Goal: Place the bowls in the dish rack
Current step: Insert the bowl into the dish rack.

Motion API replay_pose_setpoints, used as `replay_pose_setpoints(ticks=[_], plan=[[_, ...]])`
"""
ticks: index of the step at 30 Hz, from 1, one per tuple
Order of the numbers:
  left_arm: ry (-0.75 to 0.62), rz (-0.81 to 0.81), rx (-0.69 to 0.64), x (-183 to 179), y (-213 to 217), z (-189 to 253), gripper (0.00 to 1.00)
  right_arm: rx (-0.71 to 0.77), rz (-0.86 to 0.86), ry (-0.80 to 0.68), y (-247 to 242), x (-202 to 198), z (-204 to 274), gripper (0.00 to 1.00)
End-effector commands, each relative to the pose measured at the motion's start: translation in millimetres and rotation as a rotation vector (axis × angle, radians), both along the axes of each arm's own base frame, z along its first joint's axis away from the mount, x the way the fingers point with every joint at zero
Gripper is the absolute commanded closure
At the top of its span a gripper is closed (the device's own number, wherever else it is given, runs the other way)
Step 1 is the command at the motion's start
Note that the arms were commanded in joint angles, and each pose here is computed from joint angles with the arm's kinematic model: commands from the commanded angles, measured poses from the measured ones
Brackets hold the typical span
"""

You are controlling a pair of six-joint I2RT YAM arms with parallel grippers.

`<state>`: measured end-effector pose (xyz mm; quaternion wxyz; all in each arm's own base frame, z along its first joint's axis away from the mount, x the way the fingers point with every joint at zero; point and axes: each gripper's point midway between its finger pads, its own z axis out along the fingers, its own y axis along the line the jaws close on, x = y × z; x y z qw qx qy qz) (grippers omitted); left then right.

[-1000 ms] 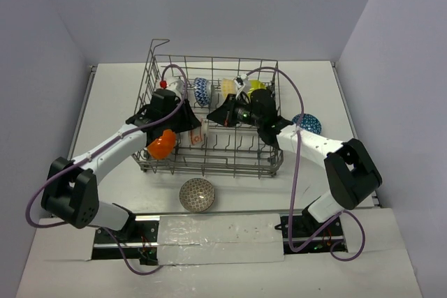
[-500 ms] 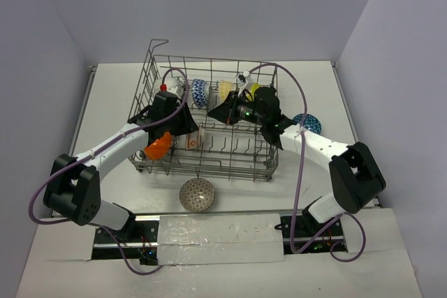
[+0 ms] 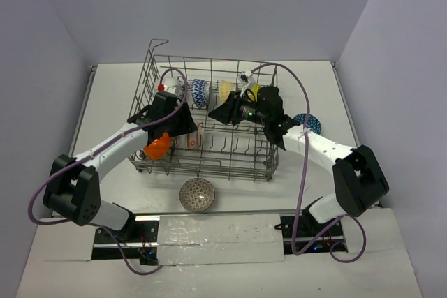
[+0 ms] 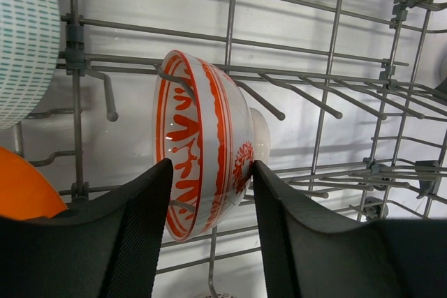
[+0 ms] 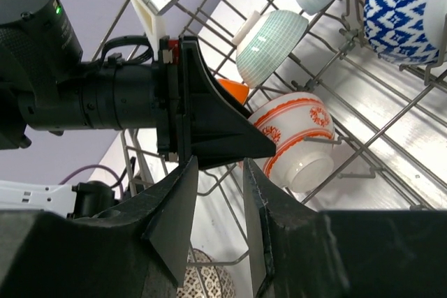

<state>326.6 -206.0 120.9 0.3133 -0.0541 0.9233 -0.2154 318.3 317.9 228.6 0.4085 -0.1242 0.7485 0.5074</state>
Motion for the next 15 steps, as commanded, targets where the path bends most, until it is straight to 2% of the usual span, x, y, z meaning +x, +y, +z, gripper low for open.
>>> replay_pose_setpoints(ticks=[1, 11, 15], plan=[[-0.039, 0.075, 0.076, 8, 24, 14, 0.45, 0.026, 0.018, -0.072, -6, -7, 23, 0.6], [-0.137, 0.112, 0.056, 9, 31, 54, 0.37, 0.003, 0.021, -0.103, -13, -15, 30, 0.55], [-0.134, 0.119, 0.081, 6, 34, 56, 0.37, 0.002, 0.021, -0.101, -16, -20, 28, 0.54]])
